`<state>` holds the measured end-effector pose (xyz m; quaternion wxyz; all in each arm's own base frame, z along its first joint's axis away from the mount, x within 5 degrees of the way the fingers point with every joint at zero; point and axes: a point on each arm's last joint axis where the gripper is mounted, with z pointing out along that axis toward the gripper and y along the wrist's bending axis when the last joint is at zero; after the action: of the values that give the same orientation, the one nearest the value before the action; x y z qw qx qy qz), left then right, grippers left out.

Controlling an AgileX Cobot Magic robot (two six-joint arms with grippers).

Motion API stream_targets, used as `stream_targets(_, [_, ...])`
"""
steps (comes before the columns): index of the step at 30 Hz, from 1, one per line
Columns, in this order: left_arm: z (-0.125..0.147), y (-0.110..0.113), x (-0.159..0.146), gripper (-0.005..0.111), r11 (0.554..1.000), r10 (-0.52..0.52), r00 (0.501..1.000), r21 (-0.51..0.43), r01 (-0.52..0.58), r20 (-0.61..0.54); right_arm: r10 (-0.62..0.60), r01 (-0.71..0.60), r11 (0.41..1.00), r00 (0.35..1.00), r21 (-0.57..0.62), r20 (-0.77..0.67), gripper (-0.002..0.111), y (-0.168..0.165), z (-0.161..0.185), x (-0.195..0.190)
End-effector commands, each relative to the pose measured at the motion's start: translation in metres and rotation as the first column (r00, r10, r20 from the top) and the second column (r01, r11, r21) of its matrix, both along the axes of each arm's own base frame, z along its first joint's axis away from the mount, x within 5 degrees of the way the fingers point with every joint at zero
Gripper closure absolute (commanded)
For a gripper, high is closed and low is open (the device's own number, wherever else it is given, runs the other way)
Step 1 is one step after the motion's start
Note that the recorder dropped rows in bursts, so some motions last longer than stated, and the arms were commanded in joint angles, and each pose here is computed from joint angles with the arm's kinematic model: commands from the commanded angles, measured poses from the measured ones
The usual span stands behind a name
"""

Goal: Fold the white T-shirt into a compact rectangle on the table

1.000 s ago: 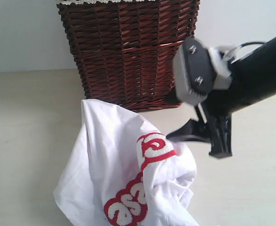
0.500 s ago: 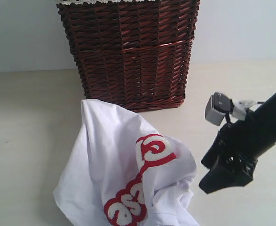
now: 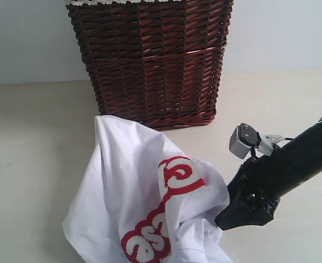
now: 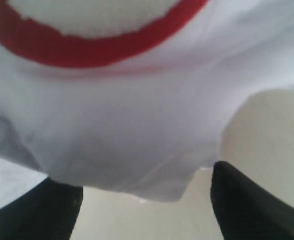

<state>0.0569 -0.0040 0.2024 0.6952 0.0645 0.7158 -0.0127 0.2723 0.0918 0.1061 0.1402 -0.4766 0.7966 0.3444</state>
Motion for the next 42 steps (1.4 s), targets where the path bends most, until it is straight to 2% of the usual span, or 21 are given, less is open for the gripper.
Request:
stream_targets(1, [0.000, 0.000, 0.000, 0.107, 1.000, -0.004, 1.000, -0.003, 0.004, 0.006, -0.016, 0.016, 1.000, 1.000, -0.017, -0.007, 0.040, -0.001, -0.014, 0.002])
stream_targets(4, [0.000, 0.000, 0.000, 0.107, 1.000, -0.004, 1.000, -0.003, 0.004, 0.006, 0.016, -0.016, 1.000, 1.000, 0.000, 0.000, 0.049, 0.000, -0.021, 0.002])
stream_targets(7, [0.000, 0.000, 0.000, 0.107, 1.000, -0.004, 1.000, -0.003, 0.004, 0.006, 0.042, -0.042, 0.999, 0.999, 0.002, 0.030, 0.067, 0.000, -0.026, 0.003])
stream_targets(13, [0.000, 0.000, 0.000, 0.107, 1.000, -0.004, 1.000, -0.003, 0.004, 0.006, 0.008, -0.007, 1.000, 0.999, -0.008, 0.047, 0.106, 0.000, -0.028, 0.006])
stream_targets(14, [0.000, 0.000, 0.000, 0.107, 1.000, -0.004, 1.000, -0.003, 0.004, 0.006, 0.005, -0.004, 1.000, 0.999, -0.013, 0.054, 0.108, 0.000, -0.027, 0.007])
stream_targets(17, [0.000, 0.000, 0.000, 0.107, 1.000, -0.004, 1.000, -0.003, 0.004, 0.006, 0.013, -0.004, 0.997, 0.993, -0.072, 0.121, 0.108, -0.005, -0.022, 0.011])
stream_targets(20, [0.000, 0.000, 0.000, 0.107, 1.000, -0.004, 1.000, -0.003, 0.004, 0.006, 0.054, -0.009, 0.984, 0.967, -0.177, 0.249, 0.108, -0.012, -0.006, 0.017])
stream_targets(23, [0.000, 0.000, 0.000, 0.107, 1.000, -0.004, 1.000, -0.003, 0.004, 0.006, 0.070, 0.042, 0.963, 0.914, -0.266, 0.400, 0.108, -0.021, 0.017, 0.024])
stream_targets(25, [0.000, 0.000, 0.000, 0.107, 1.000, -0.004, 1.000, -0.003, 0.004, 0.006, 0.068, 0.085, 0.955, 0.871, -0.285, 0.487, 0.108, -0.024, 0.035, 0.027])
stream_targets(27, [0.000, 0.000, 0.000, 0.107, 1.000, -0.004, 1.000, -0.003, 0.004, 0.006, 0.111, 0.069, 0.953, 0.828, -0.296, 0.549, 0.108, -0.024, 0.051, 0.026])
stream_targets(32, [0.000, 0.000, 0.000, 0.107, 1.000, -0.004, 1.000, -0.003, 0.004, 0.006, 0.175, 0.057, 0.940, 0.764, -0.336, 0.621, 0.108, -0.027, 0.072, 0.023])
stream_targets(35, [0.000, 0.000, 0.000, 0.107, 1.000, -0.004, 1.000, -0.003, 0.004, 0.006, 0.145, 0.133, 0.922, 0.752, -0.364, 0.643, 0.108, -0.033, 0.073, 0.027])
stream_targets(37, [0.000, 0.000, 0.000, 0.107, 1.000, -0.004, 1.000, -0.003, 0.004, 0.006, 0.116, 0.188, 0.904, 0.755, -0.383, 0.646, 0.102, -0.037, 0.069, 0.030])
stream_targets(40, [0.000, 0.000, 0.000, 0.107, 1.000, -0.004, 1.000, -0.003, 0.004, 0.006, 0.109, 0.276, 0.851, 0.739, -0.447, 0.665, 0.084, -0.047, 0.059, 0.035])
stream_targets(42, [0.000, 0.000, 0.000, 0.107, 1.000, -0.004, 1.000, -0.003, 0.004, 0.006, 0.042, 0.401, 0.802, 0.702, -0.443, 0.711, 0.071, -0.056, 0.054, 0.043])
